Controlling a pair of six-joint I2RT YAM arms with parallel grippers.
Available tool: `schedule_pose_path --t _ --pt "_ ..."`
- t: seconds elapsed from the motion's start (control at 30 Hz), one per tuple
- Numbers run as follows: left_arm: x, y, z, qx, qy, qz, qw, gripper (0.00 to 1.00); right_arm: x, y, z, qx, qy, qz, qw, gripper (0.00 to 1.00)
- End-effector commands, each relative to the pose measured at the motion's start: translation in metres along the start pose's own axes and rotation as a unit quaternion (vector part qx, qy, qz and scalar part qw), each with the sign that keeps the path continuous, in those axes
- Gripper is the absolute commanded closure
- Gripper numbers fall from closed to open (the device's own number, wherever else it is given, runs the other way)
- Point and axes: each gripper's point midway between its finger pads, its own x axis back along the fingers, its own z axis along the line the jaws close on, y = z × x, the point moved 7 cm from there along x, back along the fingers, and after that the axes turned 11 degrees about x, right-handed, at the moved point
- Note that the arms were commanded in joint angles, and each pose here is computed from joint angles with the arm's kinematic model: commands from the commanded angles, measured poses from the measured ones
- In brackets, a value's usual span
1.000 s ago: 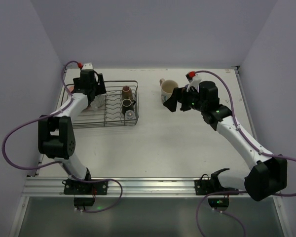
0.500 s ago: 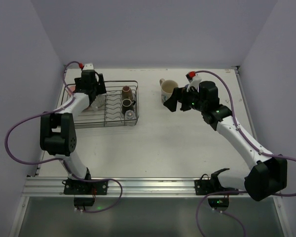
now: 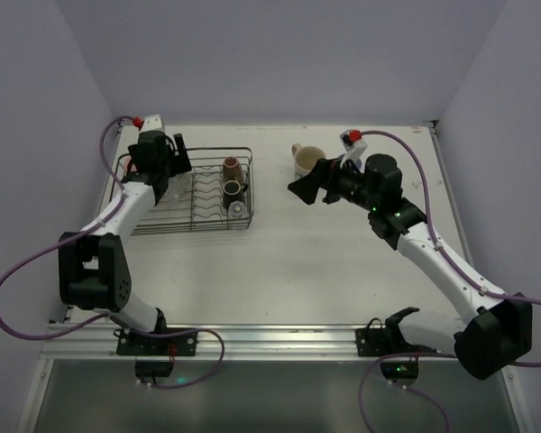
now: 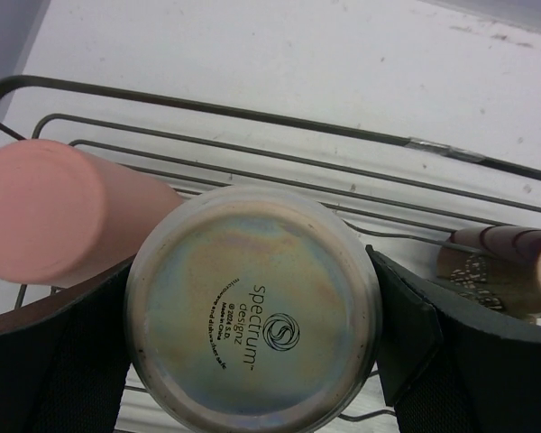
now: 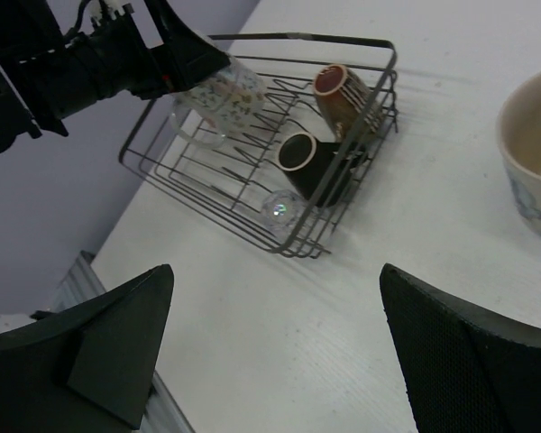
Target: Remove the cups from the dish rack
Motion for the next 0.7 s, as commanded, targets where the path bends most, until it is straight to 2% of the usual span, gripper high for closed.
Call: schedule_pose_path --t 0.0,0.07,0.1,0.2,0.37,0.47,0.5,0.67 --pt "0.035 0.061 -0.018 0.049 -0.053 -0.108 0.992 0.92 -0.002 0.018 0.028 -0.038 0.067 -0.059 0.995 0.01" --pt "0.047 0.071 -0.019 0.058 -0.058 -0.125 0.989 0.95 -0.005 0.022 0.036 -0.049 0.089 -0.076 0.992 0.01" --pt "0.052 0.068 -0.017 0.058 -0.055 -0.113 0.990 0.96 -0.008 0.020 0.037 -0.073 0.095 -0.075 0.990 0.01" --pt "0.076 0.078 -0.022 0.073 -0.089 -0.126 0.985 0.98 -0.012 0.022 0.045 -0.110 0.124 -0.094 0.982 0.01" --pt "0.123 0.081 -0.040 0.106 -0.207 -0.119 0.965 0.99 -0.025 0.023 0.060 -0.131 0.173 -0.113 0.970 0.01" --pt "0.147 0.071 -0.053 0.122 -0.296 -0.084 0.944 1.00 -0.033 0.019 0.069 -0.137 0.208 -0.129 0.960 0.02" --pt "0.158 0.067 -0.060 0.132 -0.342 -0.075 0.927 1.00 -0.035 0.018 0.071 -0.137 0.217 -0.131 0.958 0.02" --pt "0.185 0.050 -0.069 0.171 -0.430 -0.038 0.886 1.00 -0.054 0.009 0.077 -0.148 0.247 -0.126 0.949 0.03"
